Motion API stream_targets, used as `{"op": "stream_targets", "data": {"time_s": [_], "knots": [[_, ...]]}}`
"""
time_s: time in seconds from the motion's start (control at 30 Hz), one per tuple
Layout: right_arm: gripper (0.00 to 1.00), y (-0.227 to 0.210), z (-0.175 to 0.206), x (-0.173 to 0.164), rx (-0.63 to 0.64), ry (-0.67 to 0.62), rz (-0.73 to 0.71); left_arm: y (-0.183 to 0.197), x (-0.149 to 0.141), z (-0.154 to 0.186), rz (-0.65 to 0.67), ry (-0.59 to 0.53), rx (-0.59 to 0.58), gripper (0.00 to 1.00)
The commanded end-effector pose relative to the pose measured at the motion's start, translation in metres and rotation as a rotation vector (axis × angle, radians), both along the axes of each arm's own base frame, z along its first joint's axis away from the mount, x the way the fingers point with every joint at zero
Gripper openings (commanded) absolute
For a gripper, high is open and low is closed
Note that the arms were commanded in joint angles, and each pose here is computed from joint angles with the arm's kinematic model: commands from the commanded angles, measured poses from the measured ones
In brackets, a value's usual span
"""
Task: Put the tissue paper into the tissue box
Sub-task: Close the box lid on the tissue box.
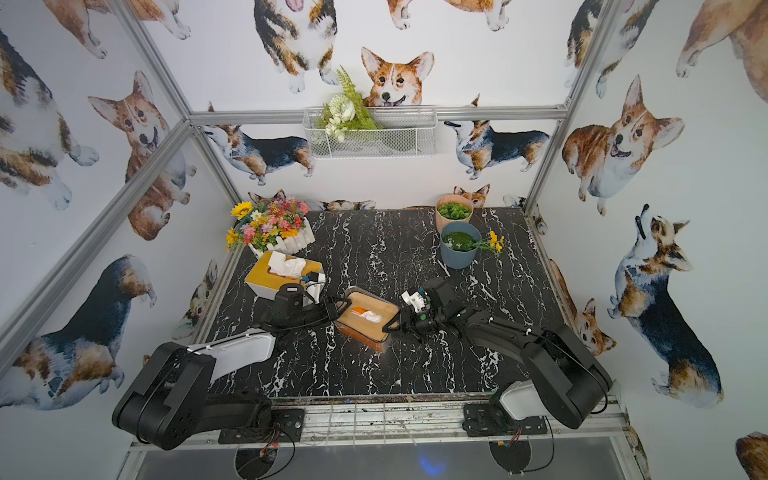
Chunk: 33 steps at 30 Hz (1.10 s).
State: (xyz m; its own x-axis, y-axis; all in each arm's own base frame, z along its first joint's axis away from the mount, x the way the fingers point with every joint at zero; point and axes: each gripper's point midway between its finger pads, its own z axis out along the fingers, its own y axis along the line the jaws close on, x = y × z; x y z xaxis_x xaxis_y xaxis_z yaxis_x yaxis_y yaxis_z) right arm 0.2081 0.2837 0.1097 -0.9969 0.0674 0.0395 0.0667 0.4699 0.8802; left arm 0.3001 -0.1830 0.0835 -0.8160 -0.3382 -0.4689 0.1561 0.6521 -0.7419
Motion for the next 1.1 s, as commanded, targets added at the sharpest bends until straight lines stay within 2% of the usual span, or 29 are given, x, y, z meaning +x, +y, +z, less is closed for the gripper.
{"op": "stream_targets", "data": {"time_s": [0.0, 0.4, 0.67, 0.9, 1.07], "knots": [[0.44, 0.012, 0.024, 0.016, 0.085, -0.115, -0.001, -0.005, -0.007, -0.003, -0.037, 0.021, -0.008, 0.46], [0.38, 0.008, 0.009, 0.012, 0.107, -0.085, -0.034, -0.004, -0.009, -0.006, -0.036, 0.027, -0.008, 0.46], [0.47, 0.008, 0.032, 0.016, 0.15, -0.138, -0.056, -0.004, -0.008, -0.001, -0.035, 0.017, -0.011, 0.46], [0.56, -0.009, 0.035, 0.023, -0.028, -0.25, -0.073, -0.001, -0.002, 0.027, -0.026, -0.057, 0.006, 0.57], [0.62, -0.021, 0.025, 0.02, -0.095, -0.264, -0.082, 0.005, 0.003, 0.048, -0.008, -0.116, 0.049, 0.67]]}}
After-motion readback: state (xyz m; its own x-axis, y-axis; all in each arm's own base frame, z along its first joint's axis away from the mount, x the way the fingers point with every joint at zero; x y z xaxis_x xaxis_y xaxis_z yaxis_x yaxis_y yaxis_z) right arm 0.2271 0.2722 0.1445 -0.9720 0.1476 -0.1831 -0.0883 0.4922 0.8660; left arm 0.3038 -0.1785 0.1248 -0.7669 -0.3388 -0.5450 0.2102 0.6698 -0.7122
